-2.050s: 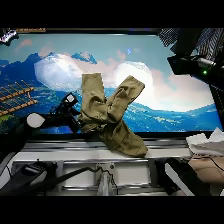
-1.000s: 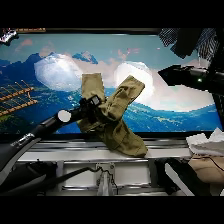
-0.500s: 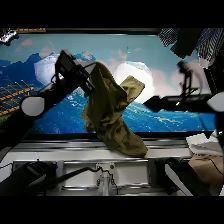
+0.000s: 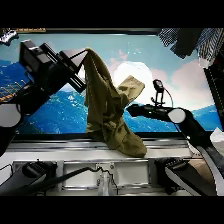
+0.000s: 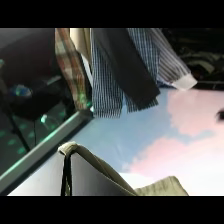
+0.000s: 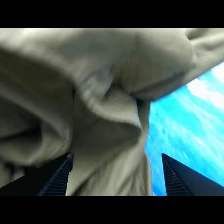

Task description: Fold the clothes and pants, and hang the long-sleeved shirts on hangers.

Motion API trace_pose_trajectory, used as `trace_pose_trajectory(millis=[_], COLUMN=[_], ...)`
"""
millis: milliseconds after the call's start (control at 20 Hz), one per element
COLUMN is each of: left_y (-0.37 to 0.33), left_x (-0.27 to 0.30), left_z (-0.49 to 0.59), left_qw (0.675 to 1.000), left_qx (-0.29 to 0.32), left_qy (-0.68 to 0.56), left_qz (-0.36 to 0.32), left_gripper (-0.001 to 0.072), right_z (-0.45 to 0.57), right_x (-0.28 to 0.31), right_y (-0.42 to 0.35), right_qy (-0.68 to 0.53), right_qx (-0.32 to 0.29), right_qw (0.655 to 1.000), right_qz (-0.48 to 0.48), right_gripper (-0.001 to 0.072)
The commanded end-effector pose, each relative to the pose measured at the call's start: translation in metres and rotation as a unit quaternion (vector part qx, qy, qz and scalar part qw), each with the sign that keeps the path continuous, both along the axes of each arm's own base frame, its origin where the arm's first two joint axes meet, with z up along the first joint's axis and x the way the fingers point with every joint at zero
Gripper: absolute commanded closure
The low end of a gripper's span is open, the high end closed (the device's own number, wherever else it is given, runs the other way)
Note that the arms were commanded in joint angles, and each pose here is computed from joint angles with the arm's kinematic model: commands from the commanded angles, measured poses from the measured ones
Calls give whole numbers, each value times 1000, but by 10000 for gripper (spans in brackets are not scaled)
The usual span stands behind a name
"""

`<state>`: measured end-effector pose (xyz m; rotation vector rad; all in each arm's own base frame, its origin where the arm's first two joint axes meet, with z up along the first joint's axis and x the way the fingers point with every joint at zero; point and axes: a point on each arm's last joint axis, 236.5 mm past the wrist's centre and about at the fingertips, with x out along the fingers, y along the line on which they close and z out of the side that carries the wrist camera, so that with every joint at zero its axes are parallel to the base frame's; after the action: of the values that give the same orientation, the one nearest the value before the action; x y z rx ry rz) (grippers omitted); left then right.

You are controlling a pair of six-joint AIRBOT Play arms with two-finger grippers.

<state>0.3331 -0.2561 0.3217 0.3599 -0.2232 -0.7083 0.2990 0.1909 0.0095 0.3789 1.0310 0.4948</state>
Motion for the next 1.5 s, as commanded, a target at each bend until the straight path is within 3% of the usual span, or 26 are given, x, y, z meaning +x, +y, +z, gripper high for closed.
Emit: trace_pose_trajectory(millis=[0, 150, 400, 600, 1000, 1250, 1350, 1450], left_y=[3, 3, 6, 8, 5, 3, 3, 4], left_x=[-6, -6, -12, -14, -9, -6, -6, -6], left_z=[8, 8, 16, 19, 11, 7, 7, 8], left_qw=[1000, 1000, 1000, 1000, 1000, 1000, 1000, 1000], left_qx=[-6, -7, -12, -14, -2, 1, 1, 1], left_qy=[-6, -5, -14, -17, -14, -10, -10, -11], left_qz=[-3, -3, -3, -3, 0, -1, -1, -1], left_gripper=[695, 695, 695, 695, 695, 694, 695, 695], right_z=[-23, -31, -37, -62, -66, -24, -18, -24], right_x=[16, 14, 46, 47, 38, 44, 52, 53], right_y=[32, 60, 49, 45, 45, 44, 42, 40], right_qy=[-4, -18, -68, -42, -27, -78, -93, -87], right_qx=[-16, -24, -52, -65, -72, -54, -49, -52], right_qw=[999, 998, 996, 997, 996, 995, 994, 995], right_qz=[34, 61, 22, 18, 33, 28, 15, 12], right_gripper=[61, 62, 65, 144, 146, 148, 192, 192])
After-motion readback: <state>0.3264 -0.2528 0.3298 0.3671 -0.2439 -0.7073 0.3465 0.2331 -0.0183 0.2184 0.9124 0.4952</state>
